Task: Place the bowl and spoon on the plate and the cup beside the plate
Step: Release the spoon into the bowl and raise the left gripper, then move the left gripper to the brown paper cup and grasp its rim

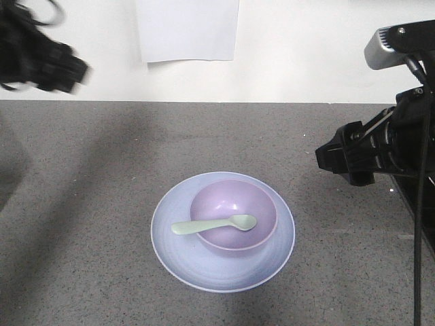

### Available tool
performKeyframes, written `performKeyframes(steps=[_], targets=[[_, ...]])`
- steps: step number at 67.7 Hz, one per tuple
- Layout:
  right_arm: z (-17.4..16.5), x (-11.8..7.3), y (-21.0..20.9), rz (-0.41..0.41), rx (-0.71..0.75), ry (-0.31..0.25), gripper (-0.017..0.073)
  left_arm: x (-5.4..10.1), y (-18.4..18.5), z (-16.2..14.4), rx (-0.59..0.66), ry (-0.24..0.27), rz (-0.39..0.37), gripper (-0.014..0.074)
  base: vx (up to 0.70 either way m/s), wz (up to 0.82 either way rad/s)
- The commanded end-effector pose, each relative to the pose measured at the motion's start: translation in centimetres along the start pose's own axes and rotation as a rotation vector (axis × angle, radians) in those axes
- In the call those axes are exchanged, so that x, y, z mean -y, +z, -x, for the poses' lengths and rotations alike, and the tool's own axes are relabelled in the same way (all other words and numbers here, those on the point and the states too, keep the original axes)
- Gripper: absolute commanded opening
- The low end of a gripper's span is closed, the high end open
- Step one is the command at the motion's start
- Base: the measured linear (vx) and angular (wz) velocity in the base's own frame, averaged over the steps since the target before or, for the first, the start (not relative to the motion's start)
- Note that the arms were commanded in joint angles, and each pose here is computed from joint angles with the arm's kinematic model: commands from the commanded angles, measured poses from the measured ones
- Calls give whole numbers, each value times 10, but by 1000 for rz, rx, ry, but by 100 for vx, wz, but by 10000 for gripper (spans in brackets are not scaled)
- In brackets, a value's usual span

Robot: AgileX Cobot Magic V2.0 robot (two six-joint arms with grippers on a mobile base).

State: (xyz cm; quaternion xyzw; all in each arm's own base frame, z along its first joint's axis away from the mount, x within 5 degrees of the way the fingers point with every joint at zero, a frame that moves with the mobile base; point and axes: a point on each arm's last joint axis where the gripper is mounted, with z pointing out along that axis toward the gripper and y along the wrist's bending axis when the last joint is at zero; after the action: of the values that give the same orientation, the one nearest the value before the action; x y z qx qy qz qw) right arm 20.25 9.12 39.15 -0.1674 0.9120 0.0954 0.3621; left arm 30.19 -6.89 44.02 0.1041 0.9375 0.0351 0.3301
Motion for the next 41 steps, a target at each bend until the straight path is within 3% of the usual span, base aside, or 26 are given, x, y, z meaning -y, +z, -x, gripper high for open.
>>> performKeyframes(steps=[1, 12, 23, 41], targets=[[10, 1, -13, -6, 97, -12, 559, -33, -41, -4, 106, -90, 88, 470, 0, 0], [10, 1, -13, -6, 97, -12, 559, -74, -57, -17, 120, -205, 192, 470, 0, 0], [10, 1, -13, -6, 97, -12, 559, -105, -39, -40, 17, -286, 280, 470, 0, 0], [10, 1, -13, -6, 96, -12, 559, -125, -1, -74, -148, -398, 311, 470, 0, 0]])
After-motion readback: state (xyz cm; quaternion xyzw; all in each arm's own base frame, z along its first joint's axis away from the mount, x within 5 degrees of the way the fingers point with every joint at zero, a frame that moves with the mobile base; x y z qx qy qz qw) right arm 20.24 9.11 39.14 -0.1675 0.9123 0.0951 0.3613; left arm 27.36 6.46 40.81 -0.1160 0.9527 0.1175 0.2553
